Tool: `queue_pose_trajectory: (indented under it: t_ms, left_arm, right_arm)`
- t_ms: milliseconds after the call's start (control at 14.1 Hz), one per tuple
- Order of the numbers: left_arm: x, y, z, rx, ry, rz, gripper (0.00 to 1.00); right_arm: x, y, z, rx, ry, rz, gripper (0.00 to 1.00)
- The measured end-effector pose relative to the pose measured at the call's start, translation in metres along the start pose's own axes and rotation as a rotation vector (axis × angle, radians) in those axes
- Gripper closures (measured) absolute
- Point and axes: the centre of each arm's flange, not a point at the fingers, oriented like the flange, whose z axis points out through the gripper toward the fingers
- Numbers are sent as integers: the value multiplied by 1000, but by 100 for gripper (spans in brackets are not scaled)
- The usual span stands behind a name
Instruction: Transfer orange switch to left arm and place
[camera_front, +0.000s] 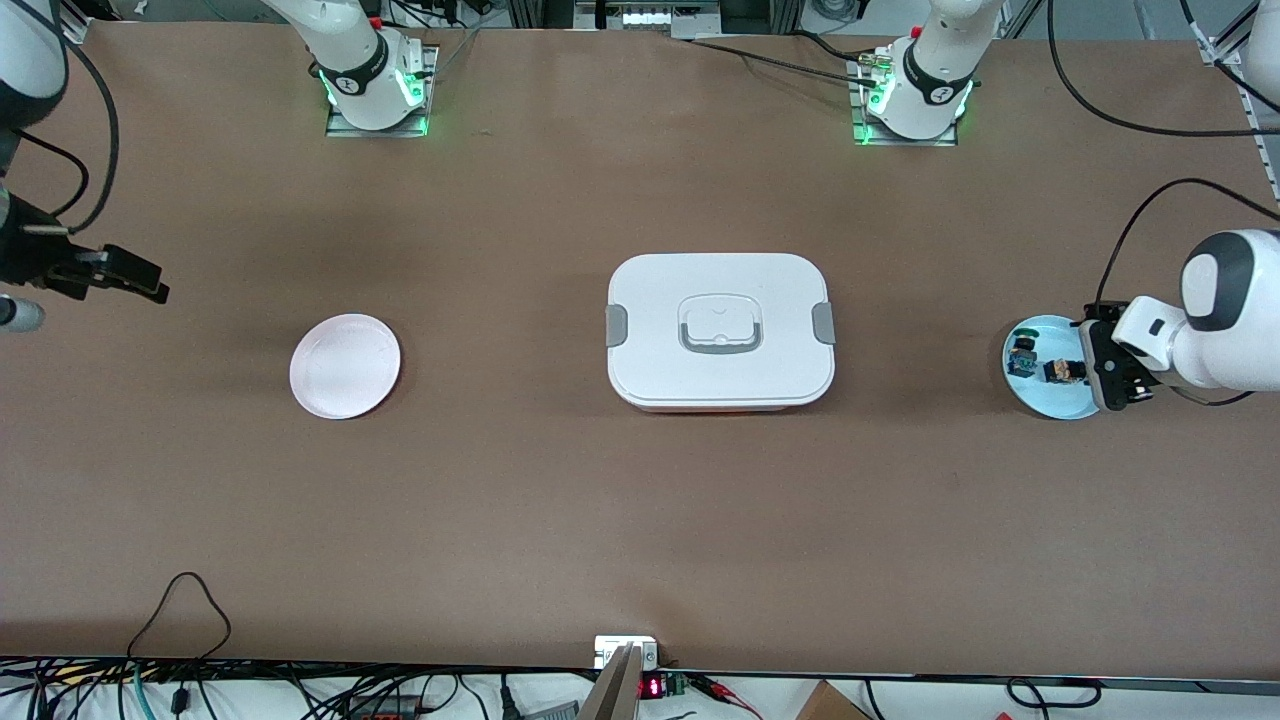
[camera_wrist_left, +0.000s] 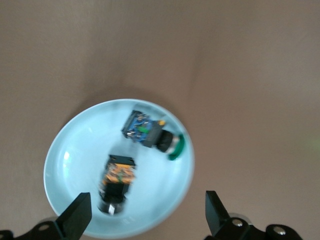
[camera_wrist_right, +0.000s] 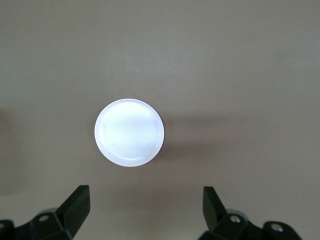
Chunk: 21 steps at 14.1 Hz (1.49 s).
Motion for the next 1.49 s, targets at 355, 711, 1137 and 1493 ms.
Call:
queue_pose_trajectory:
  t_ms: [355, 711, 1137, 1493]
  left_arm:
    - [27, 52, -124, -72, -80, -354, 0]
    - [83, 94, -191, -19, -90, -710, 0]
    - [100, 124, -250, 100, 212, -1107, 0]
    - [103, 167, -264, 256, 340, -1233, 0]
  right_arm:
    - [-3, 0, -23, 1, 19, -1, 0]
    - [-4, 0, -26, 1, 21, -1, 0]
    - [-5, -2, -32, 2, 19, -3, 0]
    - [-5, -2, -32, 2, 16, -4, 0]
